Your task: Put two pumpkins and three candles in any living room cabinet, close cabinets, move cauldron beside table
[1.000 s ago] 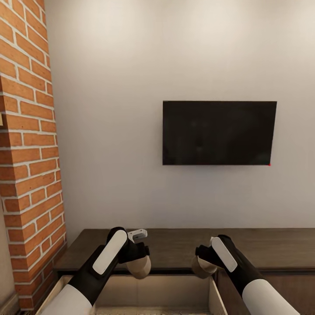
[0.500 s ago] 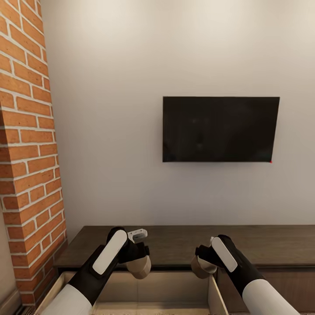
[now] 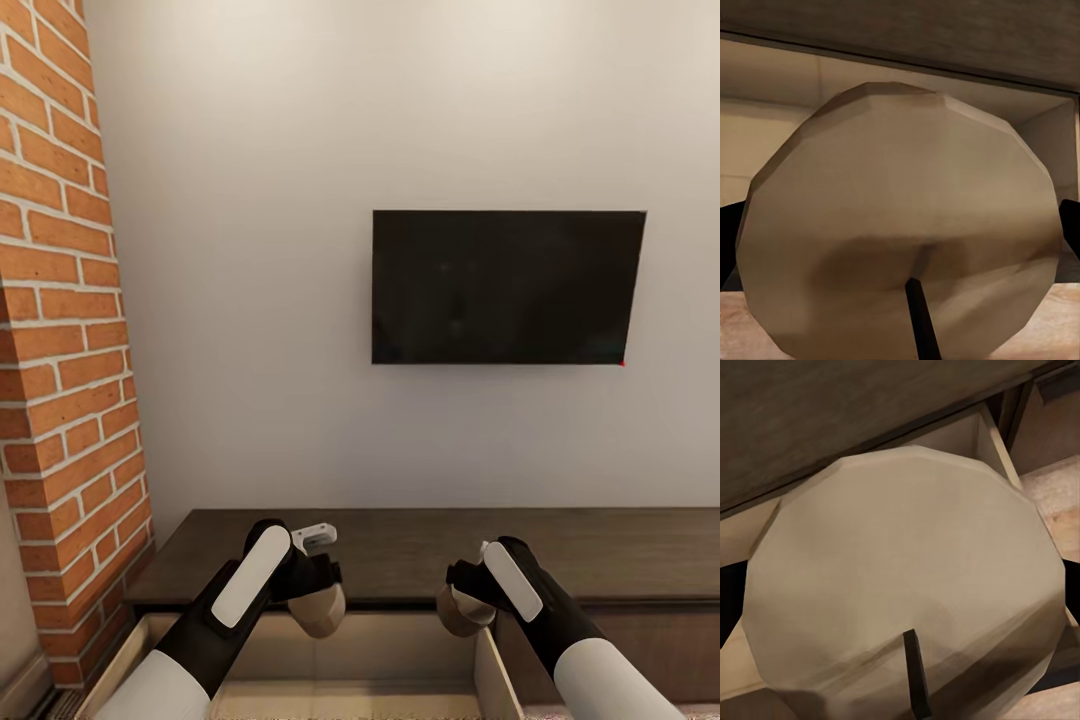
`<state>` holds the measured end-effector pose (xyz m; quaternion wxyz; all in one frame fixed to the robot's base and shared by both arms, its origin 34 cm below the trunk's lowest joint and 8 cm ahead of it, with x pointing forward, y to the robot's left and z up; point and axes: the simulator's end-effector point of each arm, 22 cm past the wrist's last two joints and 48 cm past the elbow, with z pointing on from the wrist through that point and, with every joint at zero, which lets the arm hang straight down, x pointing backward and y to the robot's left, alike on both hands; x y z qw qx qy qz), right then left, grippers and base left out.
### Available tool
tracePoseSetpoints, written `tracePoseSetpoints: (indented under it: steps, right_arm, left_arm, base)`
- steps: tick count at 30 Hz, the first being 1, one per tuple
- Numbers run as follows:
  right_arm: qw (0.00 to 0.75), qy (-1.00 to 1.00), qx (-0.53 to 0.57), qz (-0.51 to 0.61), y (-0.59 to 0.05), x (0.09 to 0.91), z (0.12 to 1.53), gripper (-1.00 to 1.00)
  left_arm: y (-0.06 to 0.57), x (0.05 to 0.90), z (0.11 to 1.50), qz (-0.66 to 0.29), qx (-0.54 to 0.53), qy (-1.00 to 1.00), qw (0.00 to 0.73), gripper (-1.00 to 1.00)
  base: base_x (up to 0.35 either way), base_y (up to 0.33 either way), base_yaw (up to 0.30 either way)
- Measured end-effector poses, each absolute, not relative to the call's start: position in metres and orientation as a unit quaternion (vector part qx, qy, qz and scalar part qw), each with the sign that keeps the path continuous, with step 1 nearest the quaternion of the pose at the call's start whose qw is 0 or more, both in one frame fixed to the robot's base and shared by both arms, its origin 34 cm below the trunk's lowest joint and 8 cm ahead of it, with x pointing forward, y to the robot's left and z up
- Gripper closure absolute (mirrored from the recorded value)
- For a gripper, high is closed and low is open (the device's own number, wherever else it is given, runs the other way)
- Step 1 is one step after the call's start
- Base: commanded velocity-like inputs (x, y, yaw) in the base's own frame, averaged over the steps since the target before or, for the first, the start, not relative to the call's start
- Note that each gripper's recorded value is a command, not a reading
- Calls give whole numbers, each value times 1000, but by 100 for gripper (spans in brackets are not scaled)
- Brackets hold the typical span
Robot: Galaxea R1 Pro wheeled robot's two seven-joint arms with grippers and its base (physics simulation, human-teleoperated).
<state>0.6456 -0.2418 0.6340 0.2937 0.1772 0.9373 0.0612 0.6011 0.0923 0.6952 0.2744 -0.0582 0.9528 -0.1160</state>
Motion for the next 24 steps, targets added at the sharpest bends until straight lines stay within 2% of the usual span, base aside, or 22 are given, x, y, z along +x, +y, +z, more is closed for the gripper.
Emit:
tracePoseSetpoints:
  steps: [24]
  right_arm:
    - [261, 947, 181, 47, -247, 637, 600, 100]
  left_arm:
    - [94, 601, 671, -112, -62, 960, 250, 100]
  base:
    - [0, 0, 0]
